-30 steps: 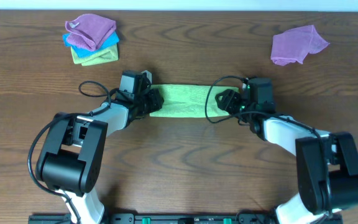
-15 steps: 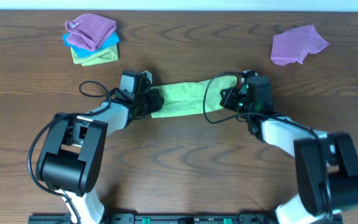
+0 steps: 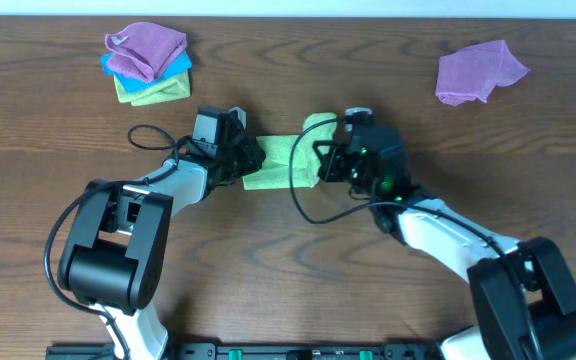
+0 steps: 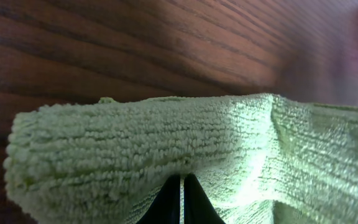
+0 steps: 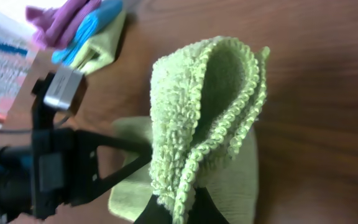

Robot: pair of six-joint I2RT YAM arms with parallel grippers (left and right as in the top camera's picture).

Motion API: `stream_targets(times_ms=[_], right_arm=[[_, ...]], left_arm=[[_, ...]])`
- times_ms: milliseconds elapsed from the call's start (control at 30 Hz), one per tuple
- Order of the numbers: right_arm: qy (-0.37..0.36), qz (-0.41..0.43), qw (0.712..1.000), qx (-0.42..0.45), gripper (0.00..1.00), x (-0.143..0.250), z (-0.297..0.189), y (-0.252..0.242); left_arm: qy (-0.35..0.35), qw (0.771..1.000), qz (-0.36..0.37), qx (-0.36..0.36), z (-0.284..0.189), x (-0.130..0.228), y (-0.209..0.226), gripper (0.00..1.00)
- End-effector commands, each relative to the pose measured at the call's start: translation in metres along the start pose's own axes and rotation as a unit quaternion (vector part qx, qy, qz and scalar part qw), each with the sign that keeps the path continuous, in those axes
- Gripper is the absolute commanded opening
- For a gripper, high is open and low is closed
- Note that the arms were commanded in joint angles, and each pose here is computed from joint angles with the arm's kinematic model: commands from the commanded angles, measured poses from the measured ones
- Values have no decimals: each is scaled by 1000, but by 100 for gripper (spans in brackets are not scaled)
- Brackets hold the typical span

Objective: Fold the cloth
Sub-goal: 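Fold the right end over toward the left gripper with the right gripper, then release the folded cloth and retract the right gripper to the right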

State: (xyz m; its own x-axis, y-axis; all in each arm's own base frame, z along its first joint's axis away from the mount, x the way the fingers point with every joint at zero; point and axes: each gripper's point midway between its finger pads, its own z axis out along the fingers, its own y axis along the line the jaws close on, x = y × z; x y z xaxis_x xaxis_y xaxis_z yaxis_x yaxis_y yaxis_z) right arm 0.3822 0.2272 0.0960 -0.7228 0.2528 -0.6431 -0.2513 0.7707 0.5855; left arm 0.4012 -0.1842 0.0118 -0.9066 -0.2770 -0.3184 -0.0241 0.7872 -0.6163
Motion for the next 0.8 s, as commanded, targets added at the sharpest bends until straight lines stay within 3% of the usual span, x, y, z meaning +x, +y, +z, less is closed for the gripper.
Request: stream_targets(times_ms=[0,333,767], right_arm=[[-11,-25,1000,-13,1,-8,8,23],[27,-51,998,-24,1,3,44,46],[67,-67,995,-13,1,35,61,43]], left_arm=[[0,1000,3,0,3,-3,-2,6],[-6,1000,3,-5,-12,-15,-1,5],[-94,995,16,-24,-100,-80,3,6]])
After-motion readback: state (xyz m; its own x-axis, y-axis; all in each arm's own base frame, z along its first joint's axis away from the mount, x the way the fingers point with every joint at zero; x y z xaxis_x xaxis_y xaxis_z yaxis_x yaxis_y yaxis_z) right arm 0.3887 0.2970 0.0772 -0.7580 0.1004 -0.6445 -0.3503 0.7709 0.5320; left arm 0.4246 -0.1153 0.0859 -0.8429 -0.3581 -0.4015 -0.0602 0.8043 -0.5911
